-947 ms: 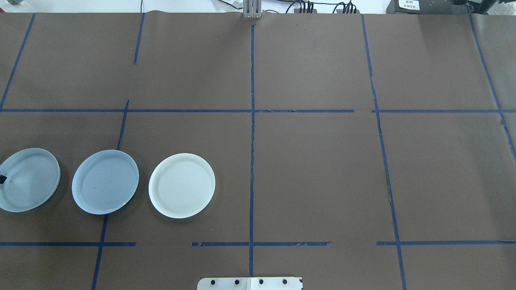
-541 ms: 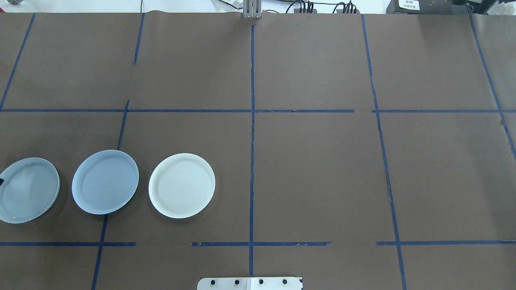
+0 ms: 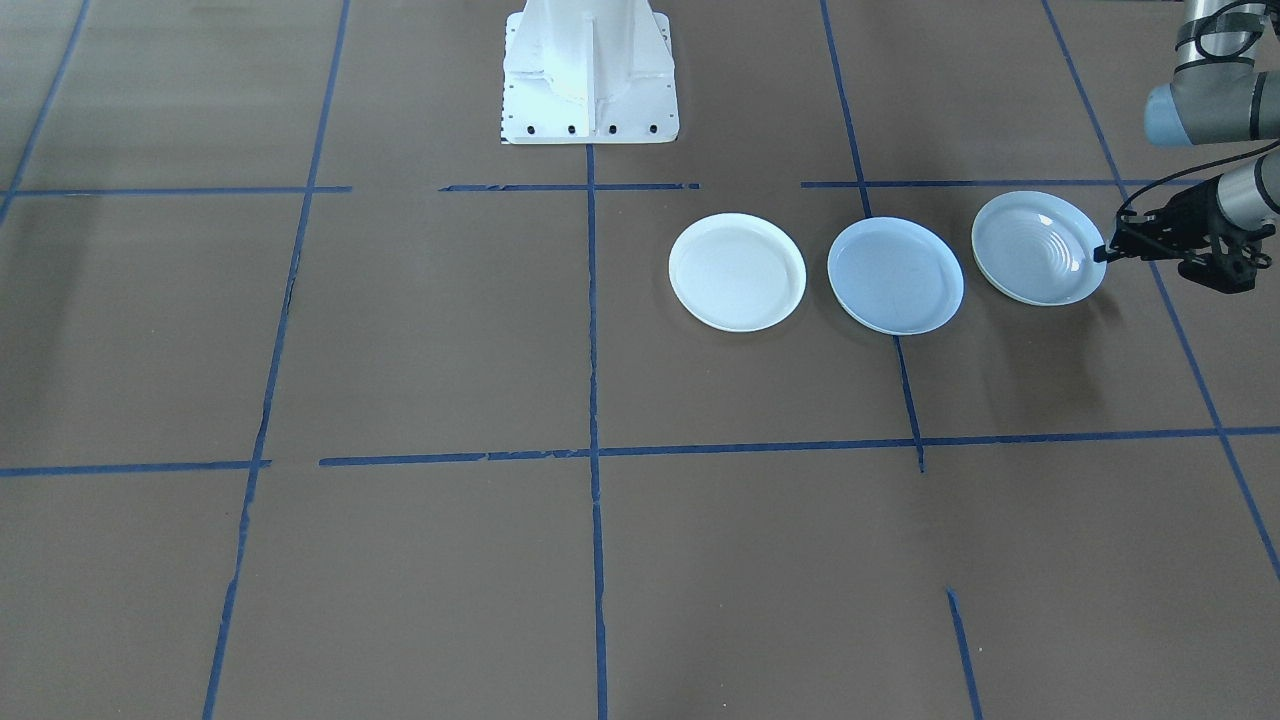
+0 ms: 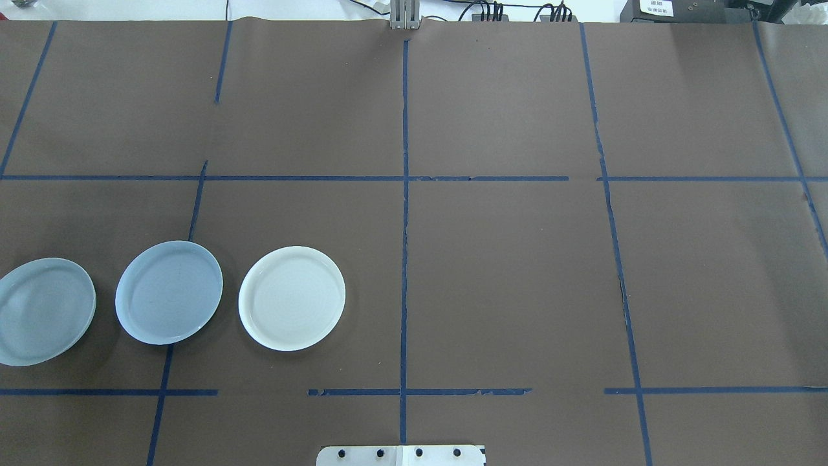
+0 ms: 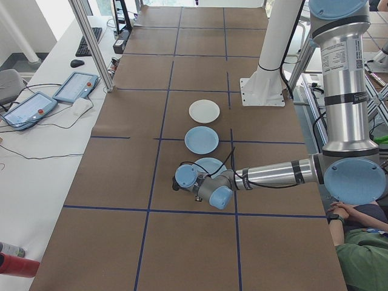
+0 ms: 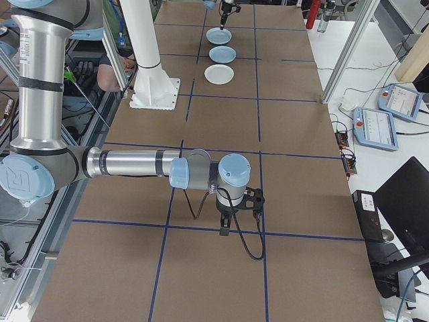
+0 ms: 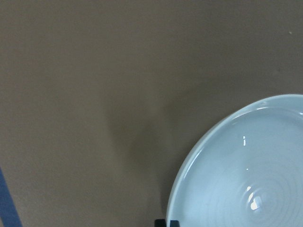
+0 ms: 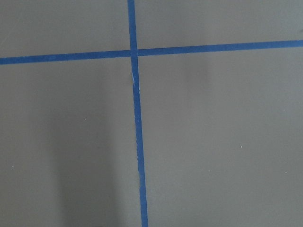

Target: Stack plate in center

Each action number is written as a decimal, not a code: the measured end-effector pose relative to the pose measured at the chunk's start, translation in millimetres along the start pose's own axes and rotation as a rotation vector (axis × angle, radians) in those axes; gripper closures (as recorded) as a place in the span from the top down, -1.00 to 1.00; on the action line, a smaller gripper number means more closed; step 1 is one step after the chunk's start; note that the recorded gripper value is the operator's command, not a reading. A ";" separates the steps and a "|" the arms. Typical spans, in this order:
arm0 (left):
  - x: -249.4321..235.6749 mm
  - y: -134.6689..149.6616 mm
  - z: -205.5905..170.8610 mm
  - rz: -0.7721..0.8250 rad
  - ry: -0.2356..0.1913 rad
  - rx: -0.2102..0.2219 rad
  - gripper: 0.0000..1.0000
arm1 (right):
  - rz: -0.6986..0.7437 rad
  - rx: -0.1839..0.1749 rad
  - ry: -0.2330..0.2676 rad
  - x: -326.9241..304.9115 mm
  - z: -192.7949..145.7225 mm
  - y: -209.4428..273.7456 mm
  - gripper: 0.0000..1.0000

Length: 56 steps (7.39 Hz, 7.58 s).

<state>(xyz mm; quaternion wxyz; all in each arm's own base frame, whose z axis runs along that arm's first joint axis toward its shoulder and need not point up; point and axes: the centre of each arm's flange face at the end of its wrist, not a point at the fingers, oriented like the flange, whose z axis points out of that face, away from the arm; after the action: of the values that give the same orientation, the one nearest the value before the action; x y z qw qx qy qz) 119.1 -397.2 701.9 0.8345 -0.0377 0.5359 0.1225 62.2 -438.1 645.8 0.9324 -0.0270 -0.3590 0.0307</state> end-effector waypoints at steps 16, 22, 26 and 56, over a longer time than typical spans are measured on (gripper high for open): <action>188.7 -54.5 51.3 -0.208 0.028 0.063 -1.00 | 0.000 0.000 0.000 0.0 0.0 0.0 1.00; 195.3 -55.6 48.9 -0.202 0.025 0.080 0.99 | 0.000 0.000 0.000 0.0 0.0 0.0 1.00; 296.1 -58.7 37.2 -0.268 0.098 0.118 1.00 | 0.000 0.000 0.000 0.1 -0.2 0.0 1.00; 268.7 -35.7 17.2 -0.214 -0.029 0.218 -1.00 | 0.000 0.000 0.000 0.0 0.0 0.0 1.00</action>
<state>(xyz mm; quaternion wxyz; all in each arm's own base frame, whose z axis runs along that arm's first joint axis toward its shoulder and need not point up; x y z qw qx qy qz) 249.4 -384.4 464.0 0.8495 -0.0021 0.5270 -0.0254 62.2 -438.1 645.9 0.9324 -0.0270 -0.3590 0.0307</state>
